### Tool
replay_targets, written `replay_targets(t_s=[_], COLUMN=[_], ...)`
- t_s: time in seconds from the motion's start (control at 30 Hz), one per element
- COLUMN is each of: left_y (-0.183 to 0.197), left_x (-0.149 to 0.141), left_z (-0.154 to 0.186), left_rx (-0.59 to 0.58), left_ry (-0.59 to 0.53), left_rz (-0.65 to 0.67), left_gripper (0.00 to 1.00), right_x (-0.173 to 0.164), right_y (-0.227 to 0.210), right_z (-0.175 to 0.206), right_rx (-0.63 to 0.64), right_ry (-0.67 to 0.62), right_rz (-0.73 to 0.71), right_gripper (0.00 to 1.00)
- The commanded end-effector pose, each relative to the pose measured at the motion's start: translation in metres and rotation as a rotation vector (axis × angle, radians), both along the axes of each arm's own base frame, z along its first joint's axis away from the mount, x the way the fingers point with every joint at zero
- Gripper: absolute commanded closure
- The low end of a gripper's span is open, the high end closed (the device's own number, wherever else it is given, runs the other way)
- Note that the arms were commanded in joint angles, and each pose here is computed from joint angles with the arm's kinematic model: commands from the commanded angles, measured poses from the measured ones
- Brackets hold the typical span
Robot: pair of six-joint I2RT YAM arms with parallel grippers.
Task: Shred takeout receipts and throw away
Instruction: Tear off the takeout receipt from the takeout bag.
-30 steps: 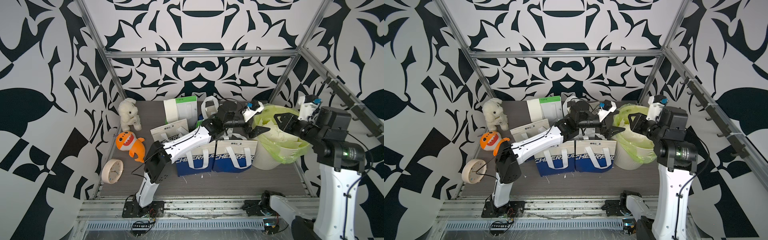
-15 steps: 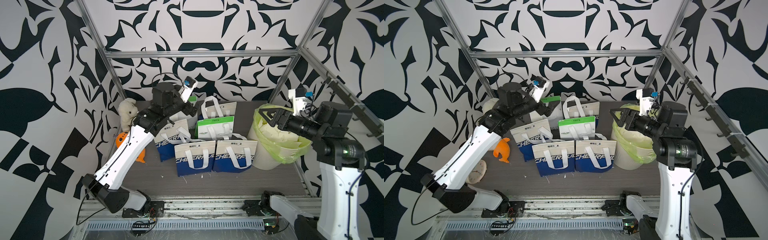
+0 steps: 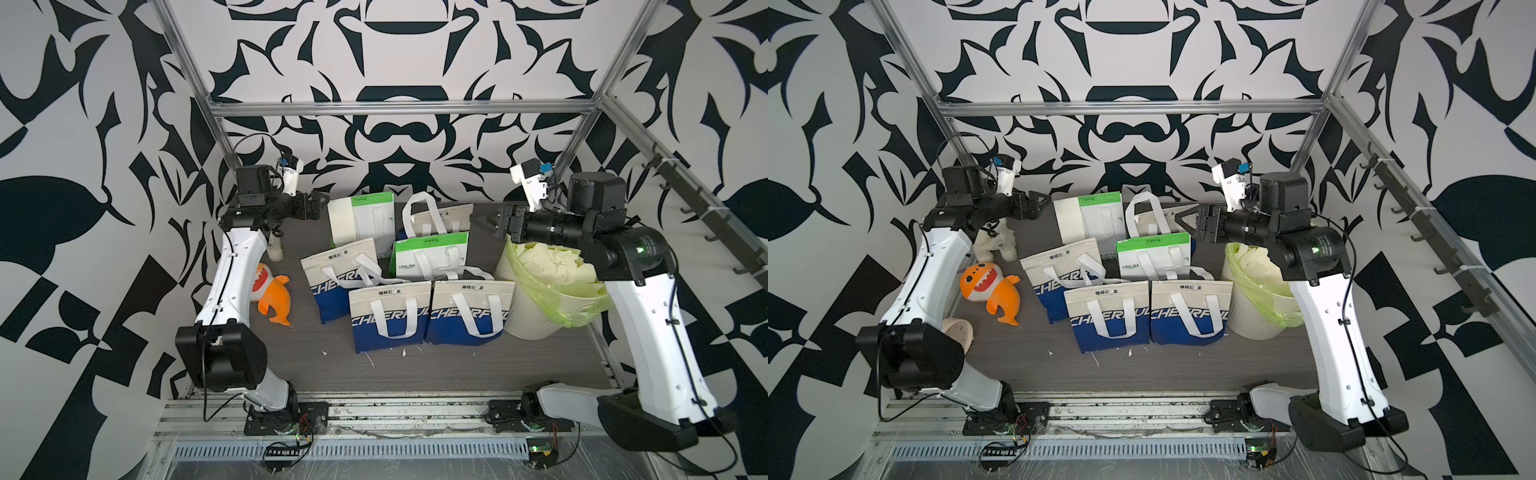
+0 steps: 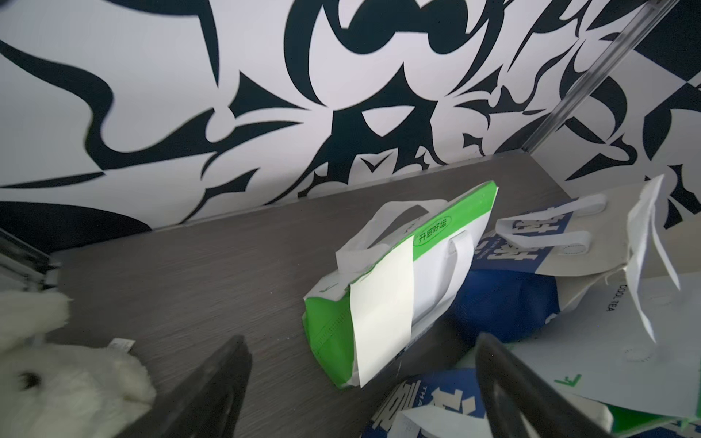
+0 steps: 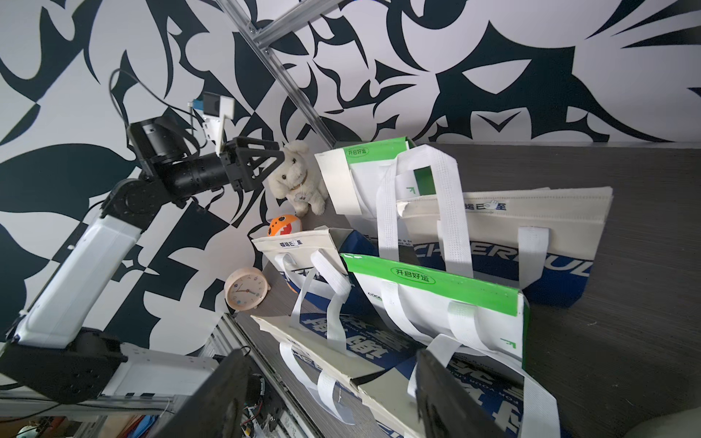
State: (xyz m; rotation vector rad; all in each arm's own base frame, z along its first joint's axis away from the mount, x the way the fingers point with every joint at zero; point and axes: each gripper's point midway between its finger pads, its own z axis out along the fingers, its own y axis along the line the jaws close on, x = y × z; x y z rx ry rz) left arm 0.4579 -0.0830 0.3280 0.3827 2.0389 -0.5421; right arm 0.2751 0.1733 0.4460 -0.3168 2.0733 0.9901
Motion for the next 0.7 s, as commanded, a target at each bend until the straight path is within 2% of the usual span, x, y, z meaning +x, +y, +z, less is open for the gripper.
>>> replay_targets(t_s=[0.0,0.1,0.23,0.37,0.57,0.6,0.67], left_y=[-0.013,-0.018,-0.027,-0.029,-0.038,-0.041,-0.046], left_x=[0.003,0.016,0.03,0.033,0.021,0.019,0.019], left_z=[0.005,-0.009,-0.015,-0.023,-0.022,-0.019,-0.022], left_rx=[-0.116,-0.18,-0.254,-0.246,-0.233,-0.231,-0.226], left_ry=[0.012,0.066,0.076,0.094,0.077,0.07,0.076], left_rz=[-0.121,-0.174,-0.226,-0.24,-0.288,-0.296,-0.301], left_gripper=[0.1,0.14,0.25,0.29,0.39,0.42,0.55], right_x=[-0.003,-0.006,-0.007,-0.001,0.015,0.019,0.028], right_y=[0.008,0.017,0.024,0.034,0.059,0.064,0.071], right_z=[0.008,-0.006,-0.015,-0.019,-0.023,-0.023,-0.023], right_rx=[-0.033,-0.087,-0.132,-0.155,-0.179,-0.184,-0.19], right_ry=[-0.055,-0.03,-0.017,-0.013,-0.019,-0.023,-0.027], right_rz=[0.017,0.04,0.048,0.054,0.083,0.083,0.07], right_gripper=[0.3,0.31,0.31,0.32,0.33,0.33,0.34])
